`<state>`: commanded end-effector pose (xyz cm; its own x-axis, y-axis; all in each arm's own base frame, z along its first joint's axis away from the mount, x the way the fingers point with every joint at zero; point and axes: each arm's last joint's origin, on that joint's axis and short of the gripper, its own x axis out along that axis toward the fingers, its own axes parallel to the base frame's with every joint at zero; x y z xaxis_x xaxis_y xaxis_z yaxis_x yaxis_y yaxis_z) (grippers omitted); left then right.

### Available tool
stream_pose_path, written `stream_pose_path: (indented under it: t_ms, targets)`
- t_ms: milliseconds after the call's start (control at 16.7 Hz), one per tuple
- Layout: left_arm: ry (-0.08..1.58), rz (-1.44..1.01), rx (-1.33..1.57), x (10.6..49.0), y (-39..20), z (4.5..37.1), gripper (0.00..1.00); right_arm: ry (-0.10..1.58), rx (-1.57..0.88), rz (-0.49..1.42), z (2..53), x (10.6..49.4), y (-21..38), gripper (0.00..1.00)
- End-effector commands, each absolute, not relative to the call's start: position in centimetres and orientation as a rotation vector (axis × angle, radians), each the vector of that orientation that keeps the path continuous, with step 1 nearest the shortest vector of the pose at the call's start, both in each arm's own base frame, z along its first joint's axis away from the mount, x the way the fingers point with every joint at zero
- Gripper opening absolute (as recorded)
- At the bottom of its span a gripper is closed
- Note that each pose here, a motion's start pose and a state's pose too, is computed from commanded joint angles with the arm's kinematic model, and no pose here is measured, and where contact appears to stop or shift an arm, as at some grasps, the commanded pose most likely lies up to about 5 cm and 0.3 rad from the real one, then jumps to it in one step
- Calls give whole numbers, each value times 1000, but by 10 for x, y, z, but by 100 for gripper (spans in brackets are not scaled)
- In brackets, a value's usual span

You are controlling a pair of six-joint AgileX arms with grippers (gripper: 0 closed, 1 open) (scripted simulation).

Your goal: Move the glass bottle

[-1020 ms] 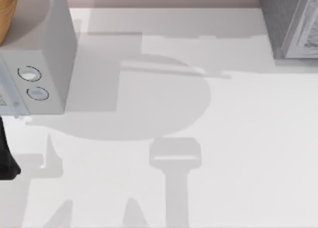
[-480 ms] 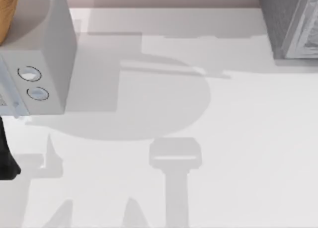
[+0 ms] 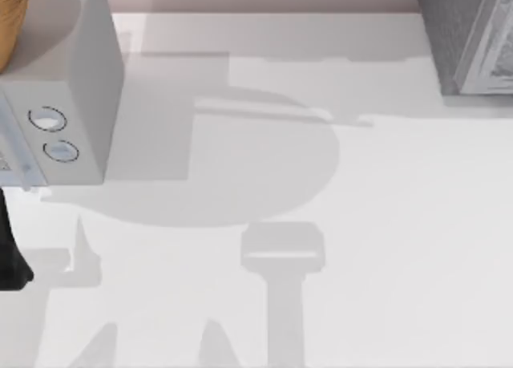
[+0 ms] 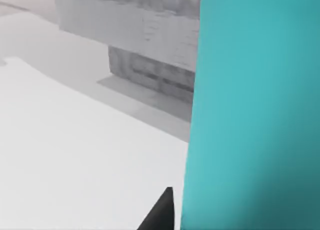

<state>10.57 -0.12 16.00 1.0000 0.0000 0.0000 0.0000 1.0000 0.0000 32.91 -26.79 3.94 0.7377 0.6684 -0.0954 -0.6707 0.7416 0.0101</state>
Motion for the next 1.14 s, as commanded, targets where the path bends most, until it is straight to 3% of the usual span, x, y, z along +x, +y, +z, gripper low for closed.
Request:
stream_pose_path:
  t_ms: [780, 1140]
  targets:
    - [0, 0, 0, 106, -1, 160, 100, 95, -25, 735, 39, 329, -268, 98]
    - [0, 0, 0, 106, -1, 160, 100, 95, -25, 735, 39, 329, -268, 100]
